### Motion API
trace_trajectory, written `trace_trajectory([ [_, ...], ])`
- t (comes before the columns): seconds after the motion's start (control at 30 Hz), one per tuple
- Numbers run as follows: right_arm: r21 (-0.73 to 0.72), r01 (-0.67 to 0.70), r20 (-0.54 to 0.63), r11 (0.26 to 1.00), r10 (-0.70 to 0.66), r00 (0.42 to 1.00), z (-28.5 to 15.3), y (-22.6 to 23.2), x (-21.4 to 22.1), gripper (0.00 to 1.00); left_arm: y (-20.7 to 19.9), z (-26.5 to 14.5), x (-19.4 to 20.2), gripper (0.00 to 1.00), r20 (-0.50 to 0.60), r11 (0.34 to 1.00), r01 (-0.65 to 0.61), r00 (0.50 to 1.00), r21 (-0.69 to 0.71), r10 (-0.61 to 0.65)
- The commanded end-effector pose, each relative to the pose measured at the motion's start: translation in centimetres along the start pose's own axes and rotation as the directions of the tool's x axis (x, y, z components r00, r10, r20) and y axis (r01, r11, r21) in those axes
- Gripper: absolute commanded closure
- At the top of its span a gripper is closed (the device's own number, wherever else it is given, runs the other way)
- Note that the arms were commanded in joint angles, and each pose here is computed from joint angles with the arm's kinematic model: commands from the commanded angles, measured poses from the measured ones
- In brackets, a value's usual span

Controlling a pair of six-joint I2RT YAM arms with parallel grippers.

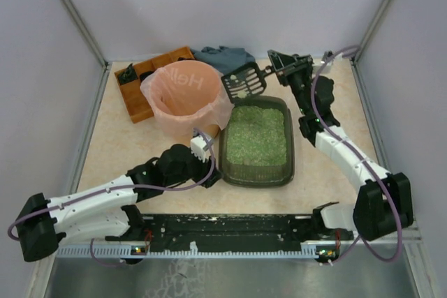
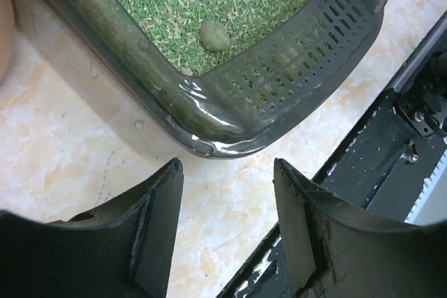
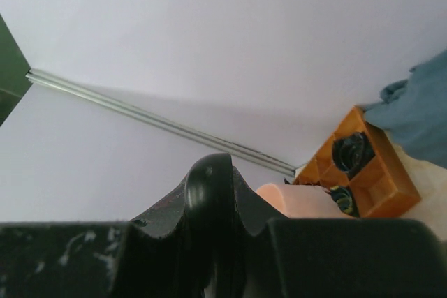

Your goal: Clean the litter box

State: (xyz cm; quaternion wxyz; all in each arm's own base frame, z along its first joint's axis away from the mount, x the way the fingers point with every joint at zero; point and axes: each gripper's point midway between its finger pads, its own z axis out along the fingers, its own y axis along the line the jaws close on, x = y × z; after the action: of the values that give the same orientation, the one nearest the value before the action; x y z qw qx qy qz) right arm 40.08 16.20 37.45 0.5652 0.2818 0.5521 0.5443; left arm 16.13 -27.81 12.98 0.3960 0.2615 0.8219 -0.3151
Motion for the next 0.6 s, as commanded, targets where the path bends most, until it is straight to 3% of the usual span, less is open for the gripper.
trace_trajectory([
  [0.0, -0.042, 0.080, 0.018, 0.996, -0.080, 0.997, 3.3, 4.0, 1.4, 1.00, -0.7, -0.7, -0.9, 0.40, 0.042, 0.998, -0.039, 0.998, 0.044, 0.038],
  [0.33, -0.127, 0.309, -0.043, 0.943, -0.316, 0.948, 9.7, 8.2, 8.6, 1.00, -0.5, -1.7, -0.7, 0.40, 0.047, 0.999, -0.030, 0.999, 0.043, 0.028],
  [0.57, -0.281, 0.538, -0.099, 0.794, -0.582, 0.807, 13.5, 10.1, 14.3, 1.00, -0.5, -2.2, -0.5, 0.40, 0.045, 0.999, -0.018, 0.999, 0.044, 0.016],
])
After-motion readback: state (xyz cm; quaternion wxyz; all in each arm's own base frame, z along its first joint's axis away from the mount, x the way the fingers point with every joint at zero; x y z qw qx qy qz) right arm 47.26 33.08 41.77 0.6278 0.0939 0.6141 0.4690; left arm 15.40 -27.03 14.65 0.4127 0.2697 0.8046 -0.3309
